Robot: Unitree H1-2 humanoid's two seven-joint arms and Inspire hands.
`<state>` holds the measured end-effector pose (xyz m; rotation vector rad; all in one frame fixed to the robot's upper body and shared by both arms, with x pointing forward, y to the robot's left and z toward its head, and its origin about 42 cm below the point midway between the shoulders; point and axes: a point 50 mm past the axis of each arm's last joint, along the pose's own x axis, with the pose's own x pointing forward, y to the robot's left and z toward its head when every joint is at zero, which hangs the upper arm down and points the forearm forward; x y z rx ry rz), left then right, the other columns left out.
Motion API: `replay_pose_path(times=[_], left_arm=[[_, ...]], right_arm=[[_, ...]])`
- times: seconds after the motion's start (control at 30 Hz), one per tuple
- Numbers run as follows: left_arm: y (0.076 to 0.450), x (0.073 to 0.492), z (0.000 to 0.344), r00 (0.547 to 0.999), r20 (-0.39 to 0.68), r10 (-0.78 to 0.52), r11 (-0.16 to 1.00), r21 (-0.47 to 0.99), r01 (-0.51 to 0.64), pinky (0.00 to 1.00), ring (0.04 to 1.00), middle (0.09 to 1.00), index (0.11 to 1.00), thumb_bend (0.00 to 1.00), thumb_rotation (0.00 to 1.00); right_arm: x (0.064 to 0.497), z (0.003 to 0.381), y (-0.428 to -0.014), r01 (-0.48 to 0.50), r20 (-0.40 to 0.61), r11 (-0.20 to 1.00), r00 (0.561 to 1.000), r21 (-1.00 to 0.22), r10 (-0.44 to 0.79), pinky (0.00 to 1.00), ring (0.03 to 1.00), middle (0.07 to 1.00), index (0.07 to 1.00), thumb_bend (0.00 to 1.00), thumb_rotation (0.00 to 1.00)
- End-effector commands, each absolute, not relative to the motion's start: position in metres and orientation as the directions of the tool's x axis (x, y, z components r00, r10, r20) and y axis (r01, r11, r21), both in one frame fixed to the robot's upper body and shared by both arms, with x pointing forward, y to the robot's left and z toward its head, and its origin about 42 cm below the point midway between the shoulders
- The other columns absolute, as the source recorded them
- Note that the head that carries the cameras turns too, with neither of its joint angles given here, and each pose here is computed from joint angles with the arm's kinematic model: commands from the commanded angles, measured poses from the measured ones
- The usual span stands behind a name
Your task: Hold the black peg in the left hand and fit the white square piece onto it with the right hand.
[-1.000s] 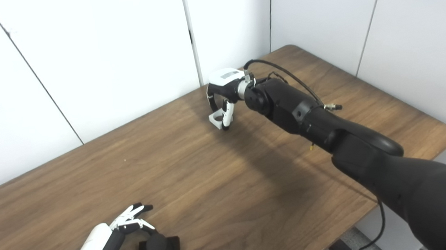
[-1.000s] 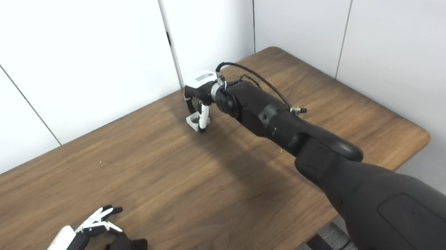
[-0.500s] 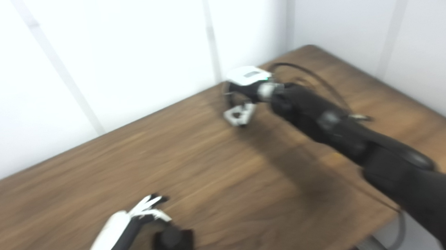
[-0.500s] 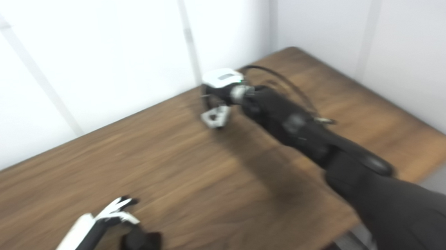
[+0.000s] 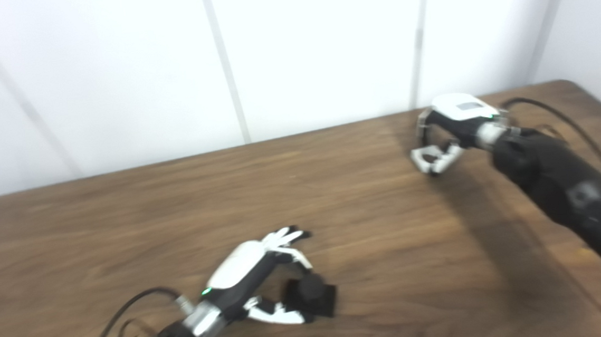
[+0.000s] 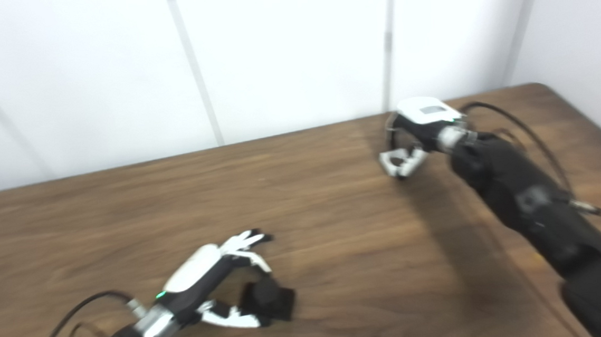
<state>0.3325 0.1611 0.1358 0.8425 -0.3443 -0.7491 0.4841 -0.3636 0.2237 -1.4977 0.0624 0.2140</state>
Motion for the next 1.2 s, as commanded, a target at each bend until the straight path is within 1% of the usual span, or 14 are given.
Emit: replay_pose_path(times=[0.0, 0.1, 0.27, 0.6, 0.73, 0.9, 1.07, 1.17], left_arm=[[0.157, 0.332, 0.121, 0.698, -0.100, -0.709, 0.360, 0.800, 0.480, 1.00, 1.000, 0.949, 0.492, 0.52, 0.07], [0.156, 0.332, 0.121, 0.698, -0.099, -0.710, 0.357, 0.803, 0.477, 1.00, 1.000, 0.949, 0.492, 0.52, 0.07], [0.157, 0.333, 0.120, 0.707, -0.092, -0.701, 0.368, 0.802, 0.470, 1.00, 1.000, 0.949, 0.492, 0.52, 0.08], [0.157, 0.334, 0.122, 0.714, -0.095, -0.694, 0.371, 0.803, 0.467, 1.00, 1.000, 0.946, 0.492, 0.52, 0.07], [0.156, 0.335, 0.123, 0.715, -0.094, -0.693, 0.372, 0.803, 0.467, 1.00, 1.000, 0.949, 0.492, 0.52, 0.07], [0.157, 0.337, 0.123, 0.715, -0.094, -0.693, 0.370, 0.805, 0.464, 1.00, 1.000, 0.947, 0.492, 0.52, 0.07], [0.157, 0.337, 0.124, 0.716, -0.098, -0.691, 0.361, 0.811, 0.460, 0.99, 1.000, 0.949, 0.492, 0.52, 0.07], [0.157, 0.337, 0.124, 0.716, -0.097, -0.691, 0.365, 0.808, 0.462, 0.99, 1.000, 0.948, 0.492, 0.52, 0.07]], right_arm=[[0.481, 0.225, -0.384, -0.201, -0.199, 0.016, 0.978, -0.980, 0.058, 0.92, 0.879, 0.817, 0.486, 0.52, 0.14], [0.482, 0.226, -0.383, -0.203, -0.202, 0.003, 0.977, -0.979, 0.068, 0.92, 0.883, 0.818, 0.486, 0.52, 0.14], [0.483, 0.225, -0.381, -0.198, -0.198, -0.010, 0.977, -0.980, 0.082, 0.86, 0.852, 0.811, 0.486, 0.52, 0.14], [0.482, 0.227, -0.381, -0.182, -0.181, 0.003, 0.979, -0.983, 0.099, 0.85, 0.850, 0.807, 0.486, 0.52, 0.13], [0.479, 0.231, -0.376, -0.141, -0.132, 0.067, 0.983, -0.988, 0.124, 0.84, 0.847, 0.801, 0.485, 0.52, 0.13], [0.471, 0.239, -0.367, -0.084, -0.061, 0.138, 0.984, -0.987, 0.165, 0.88, 0.863, 0.804, 0.484, 0.52, 0.14], [0.463, 0.249, -0.360, -0.067, -0.034, 0.154, 0.978, -0.986, 0.207, 0.91, 0.864, 0.811, 0.484, 0.52, 0.14], [0.456, 0.257, -0.356, -0.049, -0.012, 0.151, 0.972, -0.987, 0.235, 0.90, 0.862, 0.805, 0.483, 0.52, 0.14]])
